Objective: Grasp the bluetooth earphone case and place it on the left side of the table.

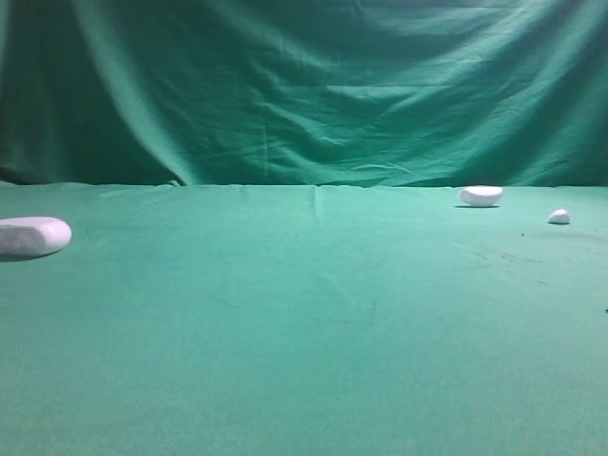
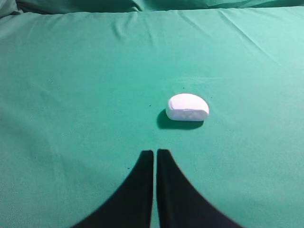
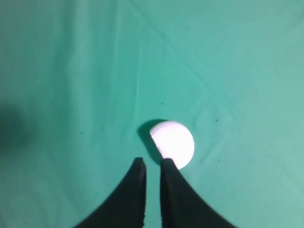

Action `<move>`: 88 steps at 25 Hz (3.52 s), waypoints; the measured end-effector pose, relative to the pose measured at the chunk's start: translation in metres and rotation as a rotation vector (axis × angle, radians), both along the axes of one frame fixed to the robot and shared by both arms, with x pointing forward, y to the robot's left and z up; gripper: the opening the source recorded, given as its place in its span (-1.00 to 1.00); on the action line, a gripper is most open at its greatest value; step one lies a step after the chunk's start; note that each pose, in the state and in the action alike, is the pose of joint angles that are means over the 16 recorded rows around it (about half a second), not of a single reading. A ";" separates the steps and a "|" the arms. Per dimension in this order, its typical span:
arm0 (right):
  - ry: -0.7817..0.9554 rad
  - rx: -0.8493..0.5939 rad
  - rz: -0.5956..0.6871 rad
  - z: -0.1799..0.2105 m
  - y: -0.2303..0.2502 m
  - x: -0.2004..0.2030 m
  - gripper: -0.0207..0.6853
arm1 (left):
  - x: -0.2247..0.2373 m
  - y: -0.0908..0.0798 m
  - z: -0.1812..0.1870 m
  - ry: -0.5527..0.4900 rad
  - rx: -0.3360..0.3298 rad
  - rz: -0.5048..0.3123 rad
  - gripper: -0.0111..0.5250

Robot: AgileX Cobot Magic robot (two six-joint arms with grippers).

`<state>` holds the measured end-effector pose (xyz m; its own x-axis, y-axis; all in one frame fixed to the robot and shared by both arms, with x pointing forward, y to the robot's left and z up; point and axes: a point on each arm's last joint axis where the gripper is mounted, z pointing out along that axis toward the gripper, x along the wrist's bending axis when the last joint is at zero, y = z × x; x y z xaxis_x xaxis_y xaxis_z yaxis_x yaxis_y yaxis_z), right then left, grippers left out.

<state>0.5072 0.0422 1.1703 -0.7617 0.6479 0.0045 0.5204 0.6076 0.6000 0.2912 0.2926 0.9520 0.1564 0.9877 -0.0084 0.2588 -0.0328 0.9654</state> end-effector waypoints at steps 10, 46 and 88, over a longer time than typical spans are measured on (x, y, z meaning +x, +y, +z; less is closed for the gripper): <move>0.012 -0.064 -0.110 0.019 -0.101 -0.067 -0.94 | 0.000 0.000 0.000 0.000 0.000 0.000 -0.96; -0.361 0.199 -0.277 -0.091 -0.284 -0.176 -0.94 | 0.000 0.000 0.000 0.000 -0.001 0.000 -0.96; -0.571 0.293 -0.784 -0.224 -0.338 -0.216 -0.94 | 0.000 0.000 0.000 0.000 -0.002 0.001 -0.96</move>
